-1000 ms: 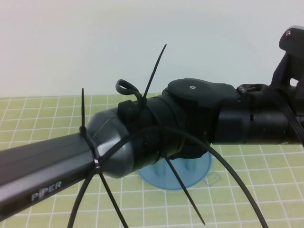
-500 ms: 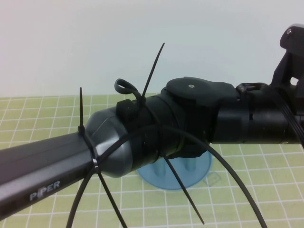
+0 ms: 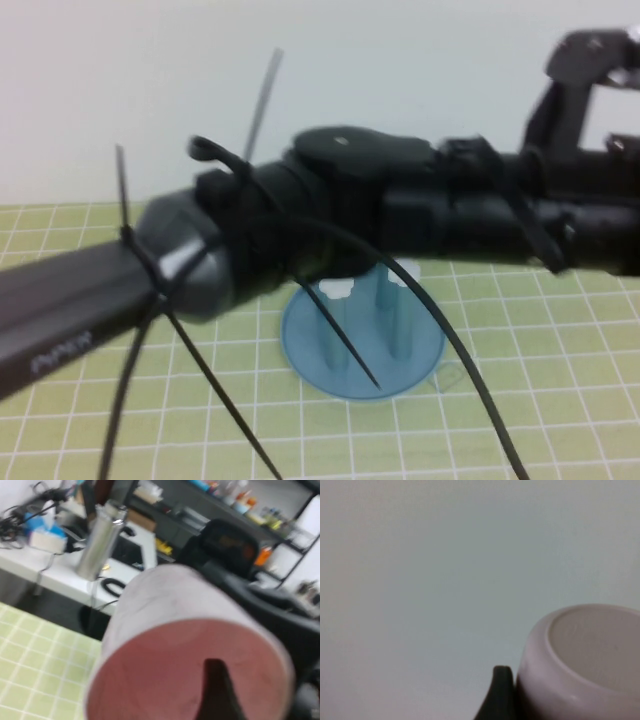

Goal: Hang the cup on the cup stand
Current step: Adjust the cup with two arms, then place the cup on the cup holder

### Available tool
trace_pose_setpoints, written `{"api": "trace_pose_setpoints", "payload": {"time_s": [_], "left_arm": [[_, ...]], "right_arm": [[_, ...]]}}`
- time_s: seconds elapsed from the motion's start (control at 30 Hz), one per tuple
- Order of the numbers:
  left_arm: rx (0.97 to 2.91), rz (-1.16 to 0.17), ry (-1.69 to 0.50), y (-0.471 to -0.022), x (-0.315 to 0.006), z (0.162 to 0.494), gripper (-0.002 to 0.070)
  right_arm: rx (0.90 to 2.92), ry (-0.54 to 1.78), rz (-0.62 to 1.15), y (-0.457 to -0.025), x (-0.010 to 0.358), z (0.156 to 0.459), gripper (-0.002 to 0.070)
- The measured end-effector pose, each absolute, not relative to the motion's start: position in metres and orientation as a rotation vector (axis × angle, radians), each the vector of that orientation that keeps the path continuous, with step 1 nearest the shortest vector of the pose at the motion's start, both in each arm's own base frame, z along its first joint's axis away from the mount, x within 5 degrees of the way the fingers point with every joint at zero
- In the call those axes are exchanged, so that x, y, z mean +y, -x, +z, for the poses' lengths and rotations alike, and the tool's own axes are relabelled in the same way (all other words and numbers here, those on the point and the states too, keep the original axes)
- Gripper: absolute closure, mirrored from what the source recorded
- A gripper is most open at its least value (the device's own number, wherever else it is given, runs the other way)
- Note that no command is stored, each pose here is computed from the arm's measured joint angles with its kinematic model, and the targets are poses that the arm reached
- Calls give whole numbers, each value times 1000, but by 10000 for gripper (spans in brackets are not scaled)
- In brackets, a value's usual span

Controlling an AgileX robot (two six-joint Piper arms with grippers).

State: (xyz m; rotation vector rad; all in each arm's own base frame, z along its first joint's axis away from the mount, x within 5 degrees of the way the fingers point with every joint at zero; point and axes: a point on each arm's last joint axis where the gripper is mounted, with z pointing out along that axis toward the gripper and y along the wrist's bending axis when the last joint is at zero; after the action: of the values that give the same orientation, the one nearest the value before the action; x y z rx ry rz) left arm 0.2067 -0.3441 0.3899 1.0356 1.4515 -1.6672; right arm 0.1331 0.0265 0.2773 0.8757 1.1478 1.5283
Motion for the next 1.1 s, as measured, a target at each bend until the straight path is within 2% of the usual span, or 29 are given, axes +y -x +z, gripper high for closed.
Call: {"api": "trace_pose_setpoints", "payload": {"time_s": [0.1, 0.17, 0.27, 0.37, 0.4, 0.57, 0.67, 0.77, 0.9, 1.1], "left_arm": [[1477, -1665, -1073, -214, -330, 392, 223], [1513, -1633, -1110, -218, -321, 392, 279], [1571, -1526, -1196, -217, -308, 393, 427], [1601, -1415, -1228, -216, -295, 401, 634], [1600, -1375, -1224, -216, -290, 405, 672], [1611, -1168, -1157, -208, -264, 433, 675], [1632, -972, -1163, -200, -244, 445, 675], [1705, -781, -1127, -189, -218, 457, 675], [1784, -539, -960, -180, -180, 474, 675], [1747, -380, -804, -160, -140, 490, 675]], "right_arm": [[1140, -867, 1506, -133, 25, 278, 53], [1131, -866, 1486, -134, 24, 278, 53], [1128, -851, 1448, -134, 22, 278, 53], [1157, -835, 1403, -134, 23, 276, 53], [1168, -827, 1387, -134, 23, 276, 53], [1203, -776, 1336, -135, 24, 276, 53], [1240, -691, 1292, -135, 27, 280, 53], [1300, -513, 1197, -139, 34, 291, 54], [1375, -246, 1086, -152, 47, 312, 54], [1428, 159, 959, -186, 68, 345, 59]]}}
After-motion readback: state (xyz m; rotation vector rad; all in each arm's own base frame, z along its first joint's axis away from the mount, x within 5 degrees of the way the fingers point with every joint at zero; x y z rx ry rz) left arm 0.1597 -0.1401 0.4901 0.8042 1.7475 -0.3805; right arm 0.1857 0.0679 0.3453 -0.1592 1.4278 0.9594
